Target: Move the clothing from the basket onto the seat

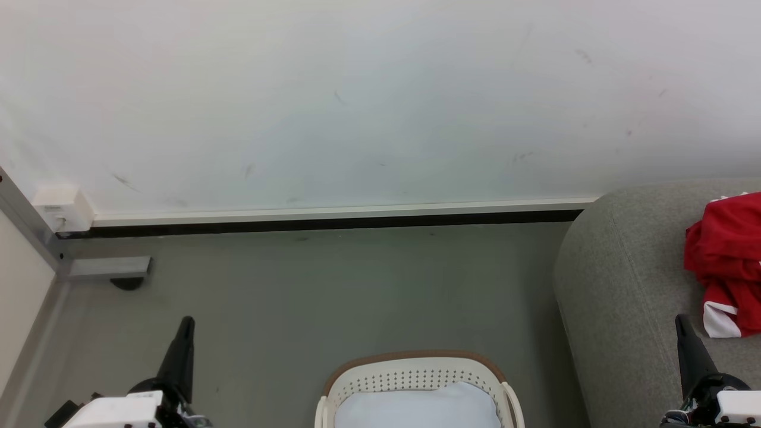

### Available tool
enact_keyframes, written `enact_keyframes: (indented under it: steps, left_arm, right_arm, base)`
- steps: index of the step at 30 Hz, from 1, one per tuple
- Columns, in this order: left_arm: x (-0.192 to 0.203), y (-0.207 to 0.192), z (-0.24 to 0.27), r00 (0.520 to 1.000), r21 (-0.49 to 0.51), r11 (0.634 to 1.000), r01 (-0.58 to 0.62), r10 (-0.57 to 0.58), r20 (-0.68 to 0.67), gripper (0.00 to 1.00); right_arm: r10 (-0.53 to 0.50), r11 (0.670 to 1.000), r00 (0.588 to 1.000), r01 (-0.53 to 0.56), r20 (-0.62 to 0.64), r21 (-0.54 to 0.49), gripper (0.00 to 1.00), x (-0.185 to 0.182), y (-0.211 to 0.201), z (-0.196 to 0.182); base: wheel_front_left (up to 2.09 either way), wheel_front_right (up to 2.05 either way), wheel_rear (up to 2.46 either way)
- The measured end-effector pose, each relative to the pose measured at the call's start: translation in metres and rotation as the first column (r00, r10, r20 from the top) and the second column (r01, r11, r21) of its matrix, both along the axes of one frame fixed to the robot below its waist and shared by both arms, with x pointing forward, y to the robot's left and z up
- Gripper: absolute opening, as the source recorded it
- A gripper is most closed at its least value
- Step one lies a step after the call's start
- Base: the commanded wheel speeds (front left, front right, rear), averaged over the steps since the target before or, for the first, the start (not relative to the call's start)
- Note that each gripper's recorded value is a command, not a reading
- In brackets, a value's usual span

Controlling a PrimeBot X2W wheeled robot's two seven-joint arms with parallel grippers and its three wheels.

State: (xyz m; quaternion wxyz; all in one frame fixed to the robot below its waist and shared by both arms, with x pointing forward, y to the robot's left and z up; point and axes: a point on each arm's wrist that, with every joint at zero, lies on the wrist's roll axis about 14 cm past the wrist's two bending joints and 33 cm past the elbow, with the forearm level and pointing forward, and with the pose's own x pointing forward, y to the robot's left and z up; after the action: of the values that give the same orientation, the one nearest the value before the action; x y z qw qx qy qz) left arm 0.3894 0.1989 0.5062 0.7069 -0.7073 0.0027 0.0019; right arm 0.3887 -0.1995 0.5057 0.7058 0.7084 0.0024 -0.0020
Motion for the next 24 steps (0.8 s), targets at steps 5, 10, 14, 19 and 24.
enact_keyframes:
  steps: [5,10,14,19,24]
  left_arm:
    - [0.0000,0.0000,0.0000,1.000,0.000,1.000,0.000,0.000,0.000,0.00]
    - [0.0000,0.0000,0.0000,1.000,0.000,1.000,0.000,0.000,0.000,0.00]
    - [0.0000,0.0000,0.0000,1.000,0.000,1.000,0.000,0.000,0.000,0.00]
    - [0.0000,0.0000,0.0000,1.000,0.000,1.000,0.000,0.000,0.000,0.00]
    - [0.0000,0.0000,0.0000,1.000,0.000,1.000,0.000,0.000,0.000,0.00]
  right_arm:
    - [0.000,1.000,1.000,0.000,0.000,0.000,0.00,0.0000,-0.0001,0.0001]
    - [0.000,1.000,1.000,0.000,0.000,0.001,0.00,0.0000,-0.0002,0.0001]
    - [-0.001,1.000,1.000,0.001,0.000,0.001,0.00,0.0000,-0.0002,0.0001]
    - [-0.001,1.000,1.000,0.001,0.000,0.001,0.00,0.0000,-0.0002,0.0001]
    - [-0.002,1.000,1.000,0.002,0.001,0.002,0.00,0.0001,-0.0003,0.0001]
  base:
    - [0.00,0.00,0.00]
    - [0.00,0.00,0.00]
    - [0.00,0.00,0.00]
    - [0.00,0.00,0.00]
    - [0.00,0.00,0.00]
